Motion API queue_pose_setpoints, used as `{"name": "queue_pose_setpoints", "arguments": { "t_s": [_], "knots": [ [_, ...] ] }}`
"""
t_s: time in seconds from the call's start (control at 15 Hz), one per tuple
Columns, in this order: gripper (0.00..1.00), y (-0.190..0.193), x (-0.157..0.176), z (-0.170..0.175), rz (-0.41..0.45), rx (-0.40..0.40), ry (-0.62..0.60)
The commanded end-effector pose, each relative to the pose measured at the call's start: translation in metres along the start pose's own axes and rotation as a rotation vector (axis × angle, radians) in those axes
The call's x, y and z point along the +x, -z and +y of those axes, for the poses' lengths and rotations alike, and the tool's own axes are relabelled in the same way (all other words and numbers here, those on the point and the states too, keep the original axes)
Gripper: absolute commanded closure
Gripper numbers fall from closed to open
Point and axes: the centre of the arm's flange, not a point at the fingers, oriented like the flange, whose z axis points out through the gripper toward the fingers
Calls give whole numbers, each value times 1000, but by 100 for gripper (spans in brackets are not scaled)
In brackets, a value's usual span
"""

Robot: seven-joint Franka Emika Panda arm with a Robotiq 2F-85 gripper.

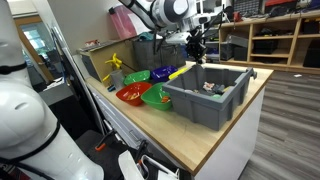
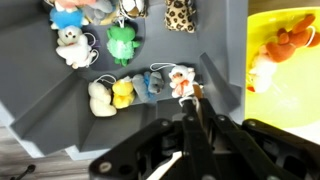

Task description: Pick up a toy in the plastic box and put it into the green bowl

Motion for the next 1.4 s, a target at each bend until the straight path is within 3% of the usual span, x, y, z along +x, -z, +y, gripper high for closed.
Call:
{"name": "queue_pose_setpoints", "arguments": {
  "t_s": [0.0, 0.73, 1.07, 1.33],
  "knots": [
    [97, 28, -22, -28, -3, 3, 34],
    [97, 7, -33, -109, -4, 92, 70],
    [97, -6, -49, -139, -59, 149, 52],
    [97, -11, -67, -141, -171, 152, 23]
  ]
}}
